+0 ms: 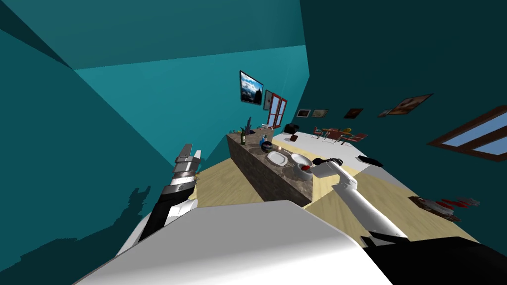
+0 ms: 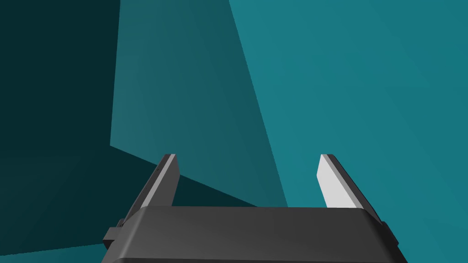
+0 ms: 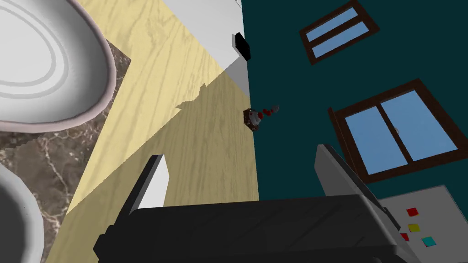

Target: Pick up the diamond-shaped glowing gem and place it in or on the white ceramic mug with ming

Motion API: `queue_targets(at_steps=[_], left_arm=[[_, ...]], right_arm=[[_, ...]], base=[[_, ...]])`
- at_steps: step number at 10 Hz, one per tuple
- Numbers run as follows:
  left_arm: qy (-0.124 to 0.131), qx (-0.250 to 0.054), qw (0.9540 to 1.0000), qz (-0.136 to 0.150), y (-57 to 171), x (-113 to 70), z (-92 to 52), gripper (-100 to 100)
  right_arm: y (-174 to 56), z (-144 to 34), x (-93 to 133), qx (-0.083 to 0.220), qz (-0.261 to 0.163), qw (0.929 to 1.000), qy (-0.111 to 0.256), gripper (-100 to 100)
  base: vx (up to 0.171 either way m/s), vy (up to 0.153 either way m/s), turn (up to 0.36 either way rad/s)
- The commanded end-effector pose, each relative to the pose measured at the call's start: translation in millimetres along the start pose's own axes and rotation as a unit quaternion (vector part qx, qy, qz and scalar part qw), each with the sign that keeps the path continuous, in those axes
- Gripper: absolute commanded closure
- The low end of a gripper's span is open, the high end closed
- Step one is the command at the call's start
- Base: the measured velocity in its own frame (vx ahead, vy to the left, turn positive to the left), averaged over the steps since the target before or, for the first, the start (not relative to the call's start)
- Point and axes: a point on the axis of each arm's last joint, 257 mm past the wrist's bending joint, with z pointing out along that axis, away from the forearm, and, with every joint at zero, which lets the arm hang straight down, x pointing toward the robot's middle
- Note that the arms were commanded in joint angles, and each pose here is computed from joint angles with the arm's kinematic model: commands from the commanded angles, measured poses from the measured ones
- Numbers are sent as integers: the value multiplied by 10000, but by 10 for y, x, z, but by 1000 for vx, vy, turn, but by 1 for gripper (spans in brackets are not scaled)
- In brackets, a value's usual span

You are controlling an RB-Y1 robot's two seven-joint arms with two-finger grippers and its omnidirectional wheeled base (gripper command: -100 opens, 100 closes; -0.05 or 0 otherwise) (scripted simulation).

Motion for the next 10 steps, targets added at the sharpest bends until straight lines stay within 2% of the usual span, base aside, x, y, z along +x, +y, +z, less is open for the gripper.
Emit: queue_targets(at_steps=[1,4,5,6,7,8,9,10], left_arm=[[0,0,10000,0,0,0,0,0],[0,0,10000,0,0,0,0,0],[0,0,10000,0,0,0,0,0],[0,0,10000,0,0,0,0,0],[0,2,10000,-2,-1,1,1,0],[0,2,10000,-2,-1,1,1,0],[0,0,10000,0,0,0,0,0],[0,0,10000,0,0,0,0,0]], right_arm=[[141,56,66,-186,-504,9983,205,-100],[97,43,242,-142,-957,9938,547,-100],[97,43,242,-147,-1042,9929,546,-100],[232,165,79,-407,-1804,9813,532,-100],[349,214,4,-572,-2224,9719,510,-100],[492,268,-43,-764,-2669,9595,482,-100],[608,296,-74,-919,-3121,9442,508,-100],[640,284,52,-998,-3340,9348,677,-100]], base=[[11,-3,-31],[7,-1,6],[0,0,0],[-108,42,366],[-140,49,509],[-79,12,107],[-25,-9,-100],[3,-11,-29]])
